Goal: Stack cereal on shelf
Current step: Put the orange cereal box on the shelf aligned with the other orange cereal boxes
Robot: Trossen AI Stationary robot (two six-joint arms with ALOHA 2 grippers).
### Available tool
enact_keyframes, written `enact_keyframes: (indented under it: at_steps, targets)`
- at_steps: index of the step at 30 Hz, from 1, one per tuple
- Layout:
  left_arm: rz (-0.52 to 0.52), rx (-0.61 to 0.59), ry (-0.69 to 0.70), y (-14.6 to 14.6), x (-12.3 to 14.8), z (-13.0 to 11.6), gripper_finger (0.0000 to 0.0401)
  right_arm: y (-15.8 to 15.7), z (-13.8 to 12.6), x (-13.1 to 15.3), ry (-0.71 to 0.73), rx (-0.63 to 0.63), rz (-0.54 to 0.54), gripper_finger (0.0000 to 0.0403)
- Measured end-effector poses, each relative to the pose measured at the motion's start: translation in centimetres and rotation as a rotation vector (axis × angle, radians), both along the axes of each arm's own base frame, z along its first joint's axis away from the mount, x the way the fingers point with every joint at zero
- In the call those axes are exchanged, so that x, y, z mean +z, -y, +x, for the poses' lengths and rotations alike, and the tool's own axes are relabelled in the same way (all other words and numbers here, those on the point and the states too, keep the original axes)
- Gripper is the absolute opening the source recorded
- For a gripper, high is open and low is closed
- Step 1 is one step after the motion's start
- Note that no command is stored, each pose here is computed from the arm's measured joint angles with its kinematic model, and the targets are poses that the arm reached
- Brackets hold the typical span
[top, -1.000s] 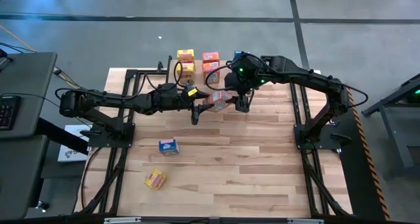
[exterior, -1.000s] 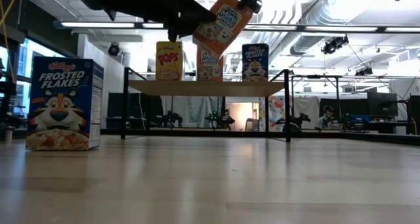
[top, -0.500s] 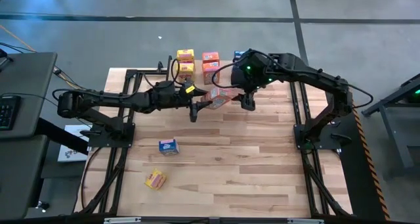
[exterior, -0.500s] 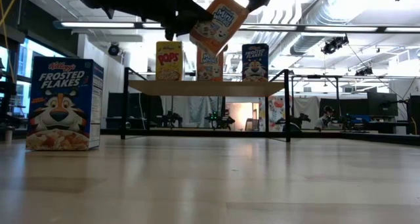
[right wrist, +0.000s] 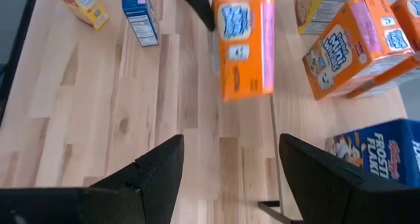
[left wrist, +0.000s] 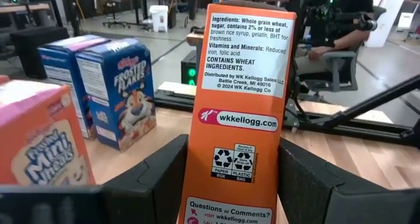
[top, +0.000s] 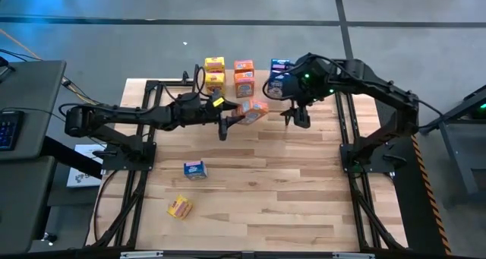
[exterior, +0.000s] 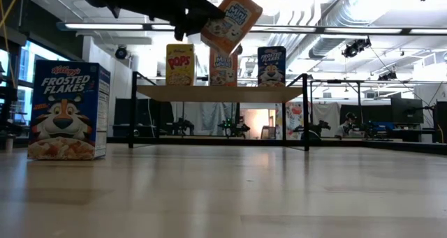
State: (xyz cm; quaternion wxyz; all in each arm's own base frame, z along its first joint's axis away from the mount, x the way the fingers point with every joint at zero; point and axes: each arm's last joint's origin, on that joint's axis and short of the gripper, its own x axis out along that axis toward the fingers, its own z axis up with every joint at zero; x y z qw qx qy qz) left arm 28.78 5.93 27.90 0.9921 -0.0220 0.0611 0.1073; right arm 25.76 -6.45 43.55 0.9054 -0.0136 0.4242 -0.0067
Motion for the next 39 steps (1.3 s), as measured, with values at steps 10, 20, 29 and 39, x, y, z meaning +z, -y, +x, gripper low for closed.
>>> enact_keyframes:
  at_steps: [10, 20, 29, 39]
  targets:
    - [-0.02, 0.022, 0.099, 0.2, -0.1, -2.7, 0.0193, -0.6, -2.1, 1.2, 0.036, -0.028, 0.021, 0.0243]
    - [-0.05, 0.035, 0.281, 0.6, -3.2, -3.3, 0.0193, -1.6, -1.9, 1.4, 0.046, -0.021, 0.001, 0.0243]
    - [-0.012, 0.062, 0.302, 0.3, -4.7, -2.0, 0.0193, -1.5, -1.8, 1.4, 0.041, -0.126, -0.054, 0.0243]
    - [0.006, 0.12, 0.35, -0.3, -6.7, -0.7, 0.0193, -1.4, -1.9, 1.4, 0.034, -0.172, -0.073, 0.0243]
